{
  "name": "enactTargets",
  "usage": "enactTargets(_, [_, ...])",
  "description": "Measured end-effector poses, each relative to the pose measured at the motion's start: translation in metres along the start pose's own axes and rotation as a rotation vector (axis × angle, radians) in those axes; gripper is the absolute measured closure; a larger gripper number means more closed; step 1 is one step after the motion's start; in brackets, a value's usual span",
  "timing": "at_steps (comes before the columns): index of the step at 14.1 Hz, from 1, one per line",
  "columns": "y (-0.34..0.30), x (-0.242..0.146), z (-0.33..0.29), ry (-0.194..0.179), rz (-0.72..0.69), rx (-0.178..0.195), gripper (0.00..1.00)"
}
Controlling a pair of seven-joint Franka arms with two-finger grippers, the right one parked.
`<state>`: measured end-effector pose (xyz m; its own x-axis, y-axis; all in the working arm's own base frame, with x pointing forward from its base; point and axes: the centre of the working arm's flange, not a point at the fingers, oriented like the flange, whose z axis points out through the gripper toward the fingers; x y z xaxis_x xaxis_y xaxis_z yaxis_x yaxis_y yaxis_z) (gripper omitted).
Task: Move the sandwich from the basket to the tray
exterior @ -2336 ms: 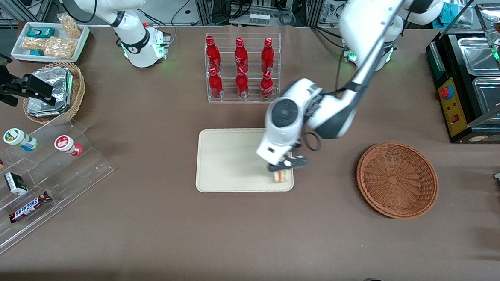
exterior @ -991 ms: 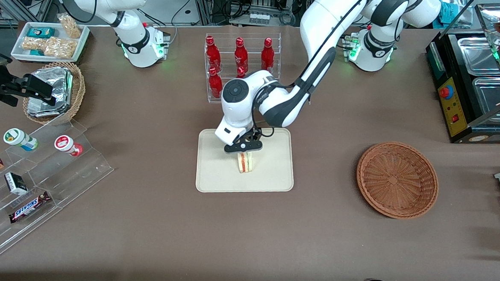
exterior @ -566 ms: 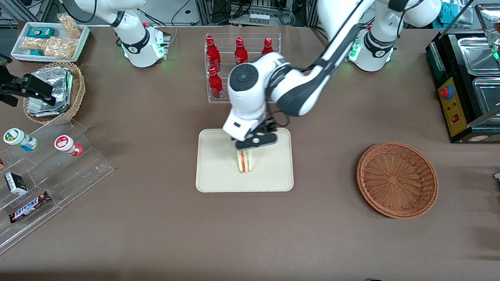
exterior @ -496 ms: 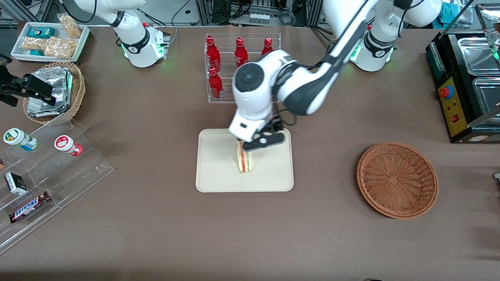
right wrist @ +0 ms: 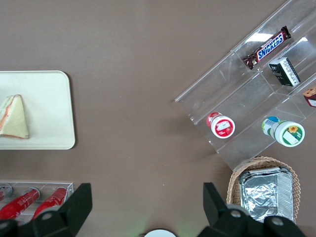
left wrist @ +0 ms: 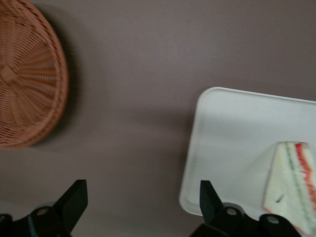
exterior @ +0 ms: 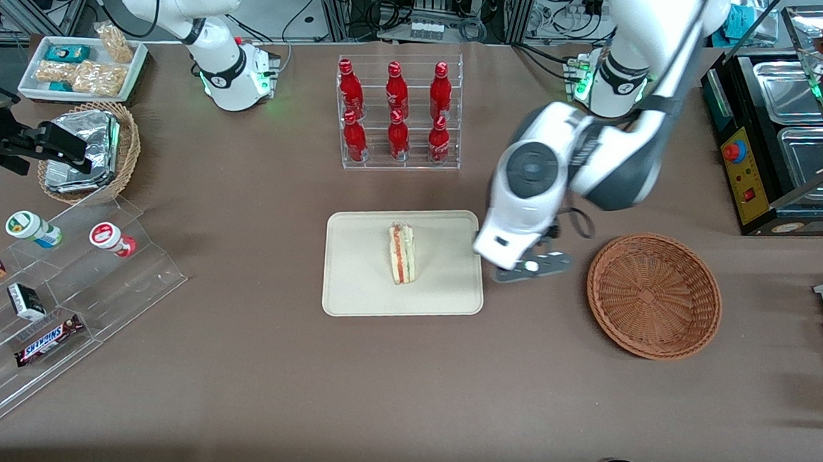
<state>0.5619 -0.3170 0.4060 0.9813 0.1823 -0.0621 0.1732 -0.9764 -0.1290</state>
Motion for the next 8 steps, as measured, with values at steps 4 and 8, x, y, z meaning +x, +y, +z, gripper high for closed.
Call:
enactTargets(4, [-0.087,0.015,-0.025,-0.021,0.075,-0.016,0.0])
enactTargets(8, [-0.157,0.019,-0.058,-0.072,0.154,-0.067,0.0])
